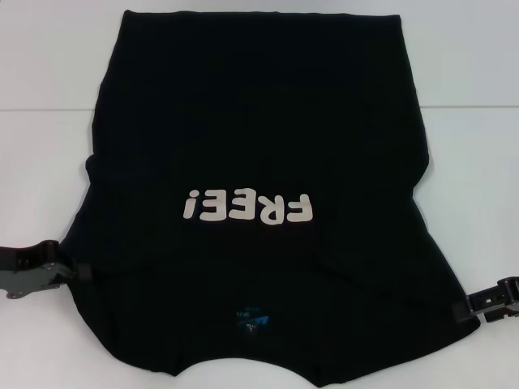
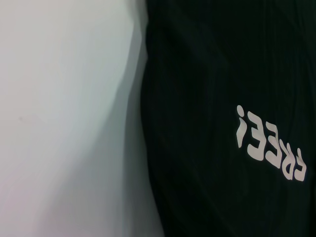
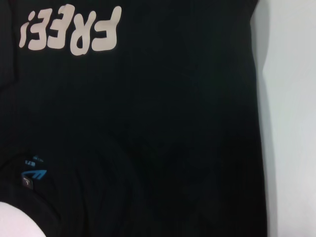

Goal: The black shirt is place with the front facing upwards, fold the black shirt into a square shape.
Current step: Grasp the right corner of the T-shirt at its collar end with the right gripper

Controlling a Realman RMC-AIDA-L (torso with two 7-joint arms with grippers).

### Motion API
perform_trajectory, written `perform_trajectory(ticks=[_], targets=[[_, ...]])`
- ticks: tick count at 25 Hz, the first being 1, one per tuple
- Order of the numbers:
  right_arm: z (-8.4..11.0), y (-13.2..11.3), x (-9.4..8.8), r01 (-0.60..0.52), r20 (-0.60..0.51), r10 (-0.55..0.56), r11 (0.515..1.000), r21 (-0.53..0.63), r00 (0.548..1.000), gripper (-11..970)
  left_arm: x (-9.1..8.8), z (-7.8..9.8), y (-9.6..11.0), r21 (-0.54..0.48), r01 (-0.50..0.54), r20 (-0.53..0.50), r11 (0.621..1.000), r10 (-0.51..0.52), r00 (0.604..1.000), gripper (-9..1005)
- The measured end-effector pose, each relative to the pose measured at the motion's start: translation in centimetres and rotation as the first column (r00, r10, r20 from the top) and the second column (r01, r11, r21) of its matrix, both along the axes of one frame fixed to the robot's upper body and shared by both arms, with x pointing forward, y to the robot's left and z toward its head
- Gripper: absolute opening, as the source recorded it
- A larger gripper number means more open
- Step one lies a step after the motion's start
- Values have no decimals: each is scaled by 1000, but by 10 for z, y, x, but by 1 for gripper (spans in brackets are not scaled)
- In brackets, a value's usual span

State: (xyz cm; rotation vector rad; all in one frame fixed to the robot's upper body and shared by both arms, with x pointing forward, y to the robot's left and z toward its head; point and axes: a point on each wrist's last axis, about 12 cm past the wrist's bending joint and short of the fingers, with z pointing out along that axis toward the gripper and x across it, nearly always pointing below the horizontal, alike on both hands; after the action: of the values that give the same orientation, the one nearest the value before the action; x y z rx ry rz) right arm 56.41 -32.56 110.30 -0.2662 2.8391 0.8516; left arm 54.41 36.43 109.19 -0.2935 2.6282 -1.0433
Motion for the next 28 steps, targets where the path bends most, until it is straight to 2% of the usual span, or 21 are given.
perform_trajectory(ticks=[28], targets=[[-4,15,4,-39,-3,39,999,-5,999,775,0,0,-1,-3,6,1,1000,-6,1000,16]])
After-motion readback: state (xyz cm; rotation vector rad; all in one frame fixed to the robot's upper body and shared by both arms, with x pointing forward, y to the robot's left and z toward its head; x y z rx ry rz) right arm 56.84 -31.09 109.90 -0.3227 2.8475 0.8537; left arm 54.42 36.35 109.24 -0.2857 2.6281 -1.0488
